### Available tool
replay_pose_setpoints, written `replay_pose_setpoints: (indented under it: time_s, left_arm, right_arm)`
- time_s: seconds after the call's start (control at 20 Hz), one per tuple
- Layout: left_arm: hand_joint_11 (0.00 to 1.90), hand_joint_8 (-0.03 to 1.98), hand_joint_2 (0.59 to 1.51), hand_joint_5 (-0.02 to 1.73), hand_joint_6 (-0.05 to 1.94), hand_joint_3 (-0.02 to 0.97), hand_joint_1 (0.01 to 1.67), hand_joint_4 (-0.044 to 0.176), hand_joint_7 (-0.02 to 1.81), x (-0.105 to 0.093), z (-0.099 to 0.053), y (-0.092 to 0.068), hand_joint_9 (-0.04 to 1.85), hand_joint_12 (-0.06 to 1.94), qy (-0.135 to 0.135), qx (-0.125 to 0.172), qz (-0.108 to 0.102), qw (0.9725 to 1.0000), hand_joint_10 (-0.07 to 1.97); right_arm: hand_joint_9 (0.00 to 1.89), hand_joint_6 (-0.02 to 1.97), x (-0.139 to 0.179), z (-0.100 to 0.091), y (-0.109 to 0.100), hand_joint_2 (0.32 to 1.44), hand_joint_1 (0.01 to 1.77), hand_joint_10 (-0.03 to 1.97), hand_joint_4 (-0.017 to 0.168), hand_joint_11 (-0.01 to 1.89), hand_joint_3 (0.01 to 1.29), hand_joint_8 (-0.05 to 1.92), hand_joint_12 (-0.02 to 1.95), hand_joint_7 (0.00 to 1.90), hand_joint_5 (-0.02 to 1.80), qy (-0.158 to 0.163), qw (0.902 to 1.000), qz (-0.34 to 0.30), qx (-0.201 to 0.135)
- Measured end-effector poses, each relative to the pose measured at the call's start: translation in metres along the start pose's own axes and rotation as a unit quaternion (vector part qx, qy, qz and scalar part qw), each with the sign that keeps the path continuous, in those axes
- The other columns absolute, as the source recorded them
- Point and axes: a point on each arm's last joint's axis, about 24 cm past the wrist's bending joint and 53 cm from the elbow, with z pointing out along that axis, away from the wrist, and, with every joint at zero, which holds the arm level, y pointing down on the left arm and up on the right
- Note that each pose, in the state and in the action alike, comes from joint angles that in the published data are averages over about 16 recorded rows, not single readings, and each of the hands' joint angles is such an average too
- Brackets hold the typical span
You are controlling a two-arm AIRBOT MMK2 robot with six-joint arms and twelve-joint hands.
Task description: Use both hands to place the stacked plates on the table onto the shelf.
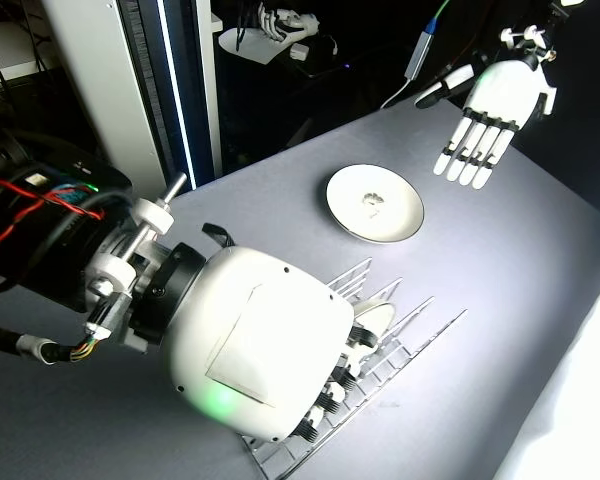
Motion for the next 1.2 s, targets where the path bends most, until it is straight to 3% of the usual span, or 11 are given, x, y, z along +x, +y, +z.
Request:
replay_pose_setpoints:
  time_s: [0.3,0.45,0.9,1.1,1.2]
  left_arm:
    - [0.02,0.00,0.924,0.02,0.02,0.011,0.02,0.002,0.02,0.020,0.013,-0.005,0.02,0.01,0.022,0.004,-0.015,0.9996,0.01]
    - [0.02,0.00,0.929,0.02,0.02,0.011,0.02,0.002,0.02,0.026,0.019,-0.006,0.02,0.01,0.028,0.002,-0.021,0.9994,0.01]
    - [0.02,0.00,0.931,0.02,0.02,0.011,0.02,0.002,0.01,0.032,0.025,-0.003,0.02,0.01,0.030,-0.007,-0.030,0.9991,0.01]
    - [0.02,0.00,0.927,0.02,0.02,0.011,0.02,0.002,0.01,0.033,0.026,-0.003,0.02,0.01,0.031,-0.008,-0.031,0.9990,0.01]
    - [0.02,0.00,0.926,0.01,0.02,0.011,0.02,0.002,0.01,0.034,0.026,-0.003,0.02,0.01,0.032,-0.009,-0.031,0.9990,0.01]
  right_arm:
    - [1.00,0.98,0.004,-0.001,-0.001,1.04,1.30,1.07,-0.010,1.08,0.01,0.75,1.04,1.00,0.89,0.007,0.9995,-0.030,-0.004]
    - [0.97,0.95,0.004,-0.001,0.002,1.06,1.28,0.89,-0.010,0.98,0.01,0.65,1.04,0.96,0.86,0.008,0.9990,-0.042,-0.009]
    - [0.72,0.44,0.000,-0.001,0.020,1.10,1.13,0.30,-0.006,0.47,0.01,0.24,1.17,0.74,0.66,0.002,0.9967,-0.071,-0.038]
    - [0.56,0.21,0.004,-0.001,0.039,1.11,1.02,0.04,-0.003,0.22,0.02,0.05,1.17,0.58,0.51,0.004,0.9923,-0.099,-0.074]
    - [0.46,0.08,0.009,-0.001,0.053,1.10,0.96,0.02,-0.002,0.14,0.02,0.01,1.08,0.49,0.42,0.009,0.9876,-0.120,-0.100]
